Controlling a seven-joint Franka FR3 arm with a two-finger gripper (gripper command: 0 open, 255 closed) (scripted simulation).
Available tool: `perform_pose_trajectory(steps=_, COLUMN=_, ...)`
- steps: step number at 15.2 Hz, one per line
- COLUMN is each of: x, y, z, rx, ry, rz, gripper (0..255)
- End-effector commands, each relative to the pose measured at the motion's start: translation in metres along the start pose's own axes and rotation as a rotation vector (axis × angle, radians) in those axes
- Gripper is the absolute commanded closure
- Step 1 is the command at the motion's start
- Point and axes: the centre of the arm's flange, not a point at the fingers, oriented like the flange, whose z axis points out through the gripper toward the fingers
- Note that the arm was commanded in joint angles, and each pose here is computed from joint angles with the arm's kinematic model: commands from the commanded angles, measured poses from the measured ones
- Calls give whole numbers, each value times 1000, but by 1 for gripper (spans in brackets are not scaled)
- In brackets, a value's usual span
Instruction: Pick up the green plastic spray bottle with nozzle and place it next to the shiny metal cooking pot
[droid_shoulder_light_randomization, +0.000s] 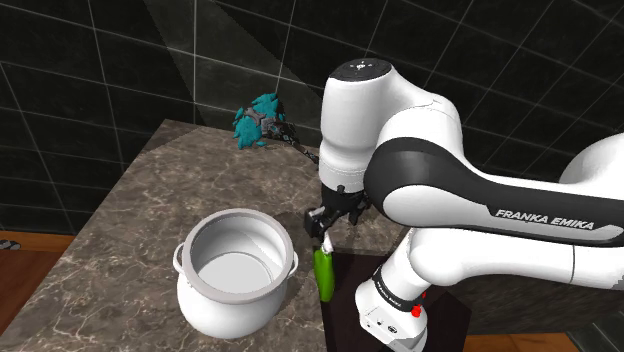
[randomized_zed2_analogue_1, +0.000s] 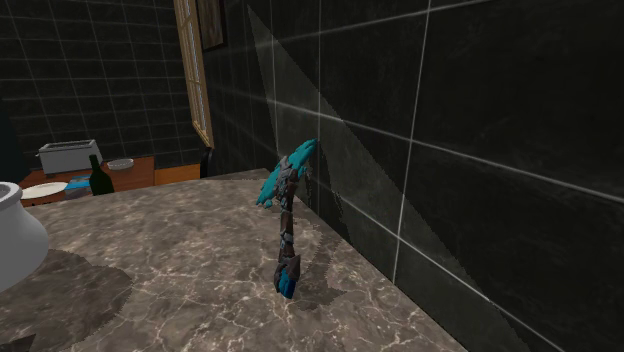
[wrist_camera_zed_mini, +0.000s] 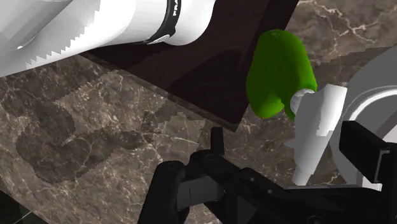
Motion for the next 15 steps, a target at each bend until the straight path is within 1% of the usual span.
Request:
perform_pose_trajectory(steps=1, x=0, y=0, z=0, rx=0, ry=0, rz=0, gripper=0)
perform_pose_trajectory(steps=3, x=0, y=0, z=0, rx=0, ry=0, rz=0, gripper=0)
perform_pose_trajectory(steps=7, x=0, y=0, z=-50, rx=0, ry=0, rz=0, gripper=0)
perform_pose_trajectory(steps=15, x=0, y=0, z=-50, rx=0, ry=0, rz=0, gripper=0)
